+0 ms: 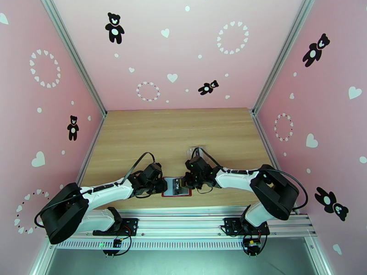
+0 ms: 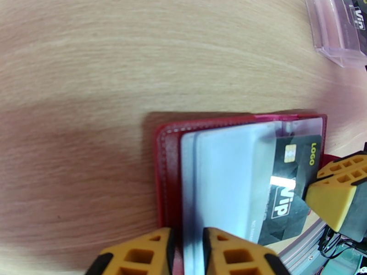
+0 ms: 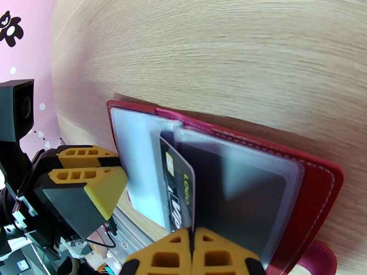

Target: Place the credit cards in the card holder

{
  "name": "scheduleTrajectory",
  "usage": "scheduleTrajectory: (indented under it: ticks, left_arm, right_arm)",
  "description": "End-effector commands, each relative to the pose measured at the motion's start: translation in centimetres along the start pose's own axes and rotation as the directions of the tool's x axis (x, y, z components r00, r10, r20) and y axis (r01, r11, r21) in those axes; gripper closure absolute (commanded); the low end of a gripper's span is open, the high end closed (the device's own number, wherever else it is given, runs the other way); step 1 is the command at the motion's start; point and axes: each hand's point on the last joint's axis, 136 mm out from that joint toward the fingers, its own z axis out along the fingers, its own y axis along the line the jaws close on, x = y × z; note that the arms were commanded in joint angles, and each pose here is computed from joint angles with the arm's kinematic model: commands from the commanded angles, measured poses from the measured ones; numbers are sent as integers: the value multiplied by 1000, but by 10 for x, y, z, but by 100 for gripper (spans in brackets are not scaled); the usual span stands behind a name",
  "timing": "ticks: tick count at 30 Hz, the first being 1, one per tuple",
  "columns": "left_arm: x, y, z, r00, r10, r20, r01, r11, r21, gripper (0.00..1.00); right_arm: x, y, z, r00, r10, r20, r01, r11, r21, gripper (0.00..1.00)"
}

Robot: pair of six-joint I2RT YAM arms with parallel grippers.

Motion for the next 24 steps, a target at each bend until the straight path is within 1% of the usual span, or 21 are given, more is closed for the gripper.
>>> scheduleTrajectory:
  ticks: [1, 4, 8, 13, 17, 24]
  left_arm:
    - [10, 8, 6, 1000, 8, -22, -9, 1000, -22, 76]
    - [10, 8, 6, 1000, 8, -23, -8, 1000, -20, 76]
    - [10, 7, 6, 1000, 9, -22, -9, 1000, -19, 76]
    - [10, 7, 5, 1000, 9, -19, -9, 1000, -18, 76]
    - [10, 7, 5, 1000, 8, -19, -9, 1000, -16, 76]
    - [10, 6, 5, 1000, 9, -17, -9, 1000, -11, 76]
  right_arm:
    - [7, -16, 7, 1000, 28, -11, -28, 998, 59, 100]
    - [8, -14, 7, 1000, 24, -15, -23, 998, 63, 100]
    - [7, -13, 5, 1000, 11, -12, -10, 997, 82, 93]
    - [5, -8, 3, 1000, -4, -13, 6, 995, 95, 91]
    - [4, -7, 1, 1000, -22, -9, 23, 992, 125, 84]
    - [5, -4, 5, 999, -29, -12, 31, 990, 136, 83]
